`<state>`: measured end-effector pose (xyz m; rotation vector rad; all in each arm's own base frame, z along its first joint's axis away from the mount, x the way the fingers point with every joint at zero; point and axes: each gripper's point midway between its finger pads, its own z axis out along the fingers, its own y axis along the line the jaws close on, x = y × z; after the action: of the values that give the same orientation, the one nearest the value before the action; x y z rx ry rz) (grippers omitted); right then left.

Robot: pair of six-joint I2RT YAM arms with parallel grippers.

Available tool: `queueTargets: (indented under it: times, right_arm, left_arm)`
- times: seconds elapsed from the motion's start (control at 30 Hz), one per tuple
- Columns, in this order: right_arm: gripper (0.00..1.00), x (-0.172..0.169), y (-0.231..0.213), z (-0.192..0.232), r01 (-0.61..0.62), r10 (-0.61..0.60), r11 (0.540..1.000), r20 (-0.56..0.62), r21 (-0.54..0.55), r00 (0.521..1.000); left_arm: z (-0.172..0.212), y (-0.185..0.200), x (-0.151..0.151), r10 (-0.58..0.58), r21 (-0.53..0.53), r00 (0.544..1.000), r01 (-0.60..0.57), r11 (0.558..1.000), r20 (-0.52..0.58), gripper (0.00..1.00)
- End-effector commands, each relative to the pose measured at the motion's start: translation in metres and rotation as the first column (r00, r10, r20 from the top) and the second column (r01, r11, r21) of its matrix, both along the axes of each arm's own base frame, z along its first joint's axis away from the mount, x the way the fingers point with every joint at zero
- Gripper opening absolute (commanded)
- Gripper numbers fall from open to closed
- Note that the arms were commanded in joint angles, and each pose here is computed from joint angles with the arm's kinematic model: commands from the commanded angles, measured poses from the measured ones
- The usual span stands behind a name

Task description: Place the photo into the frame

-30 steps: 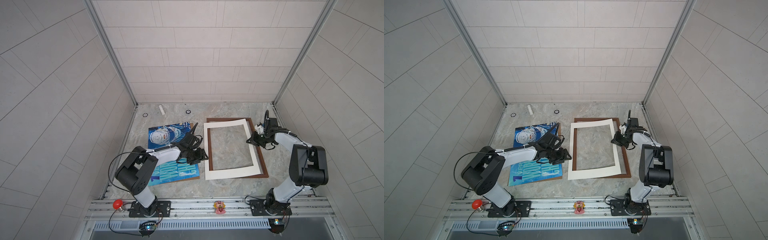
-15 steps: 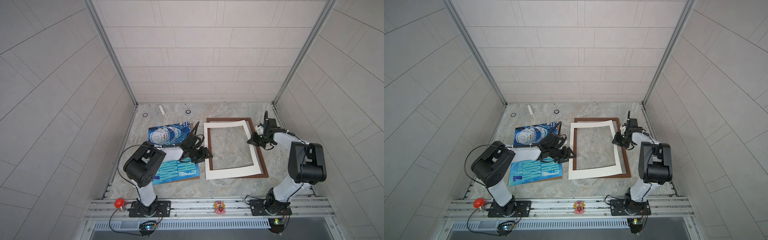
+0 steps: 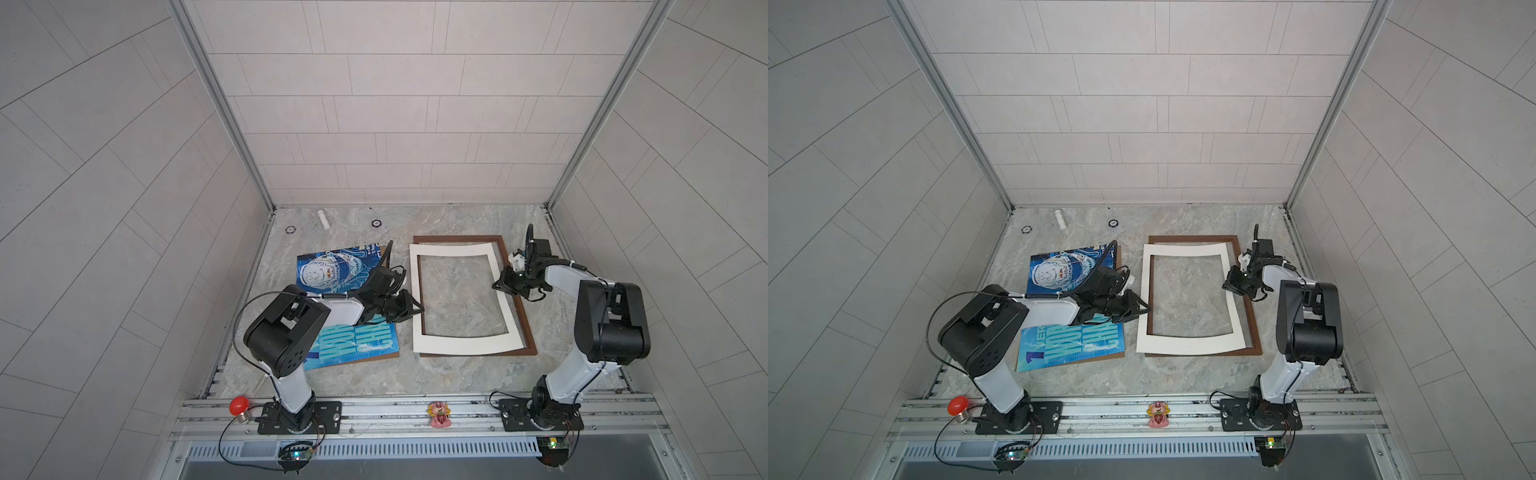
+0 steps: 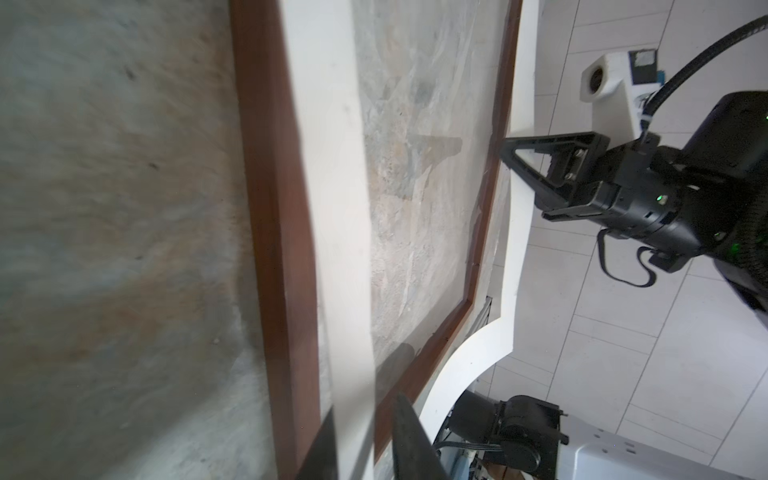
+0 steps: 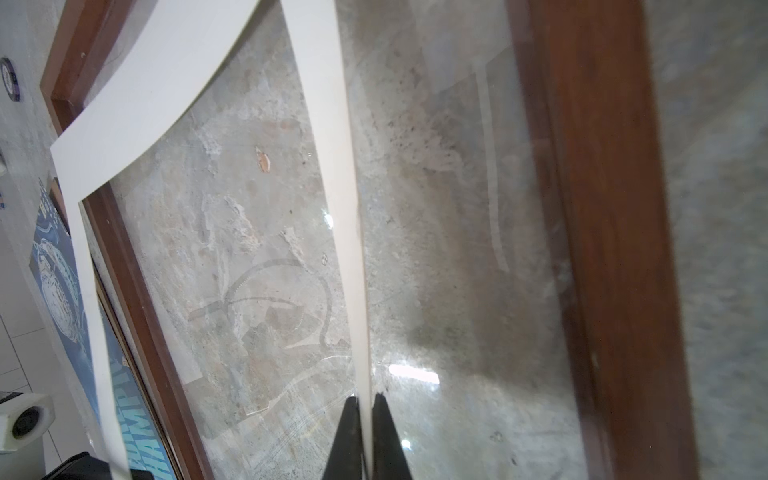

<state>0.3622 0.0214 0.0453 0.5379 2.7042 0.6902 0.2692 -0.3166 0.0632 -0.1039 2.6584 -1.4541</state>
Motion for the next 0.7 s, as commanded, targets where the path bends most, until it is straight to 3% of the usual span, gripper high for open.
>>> queueTargets:
  times: [0.0, 0.1, 0.2, 0.33, 0.5, 0.67]
  right_arm:
    - [0.19, -0.004, 0.002, 0.005, -0.01, 0.01, 1.0, -0.009, -0.001, 1.0]
    - [0.45, -0.004, 0.001, 0.013, -0.007, 0.007, 1.0, 0.011, -0.011, 1.0]
    - [0.65, -0.006, -0.006, 0.022, 0.006, -0.005, 0.998, 0.023, -0.06, 1.0]
    - [0.74, -0.013, -0.023, 0.032, 0.047, -0.04, 0.985, 0.048, -0.169, 0.998]
    - [0.79, -0.028, -0.047, 0.044, 0.139, -0.121, 0.957, 0.088, -0.253, 0.989]
    - [0.82, -0.042, -0.072, 0.035, 0.267, -0.252, 0.938, 0.093, -0.22, 0.963]
  left_arm:
    - [0.033, -0.009, 0.012, 0.024, -0.065, 0.997, -0.019, 0.998, 0.076, 0.18]
    - [0.037, -0.007, 0.016, 0.059, -0.029, 0.995, -0.057, 0.998, 0.085, 0.09]
    - [0.037, -0.005, 0.02, 0.084, 0.016, 0.991, -0.086, 0.996, 0.102, 0.05]
    - [0.036, -0.011, 0.028, 0.098, 0.02, 0.989, -0.101, 0.995, 0.113, 0.04]
    - [0.03, -0.015, 0.038, 0.131, 0.019, 0.982, -0.135, 0.991, 0.133, 0.04]
    - [0.024, -0.017, 0.042, 0.163, 0.014, 0.973, -0.168, 0.986, 0.164, 0.03]
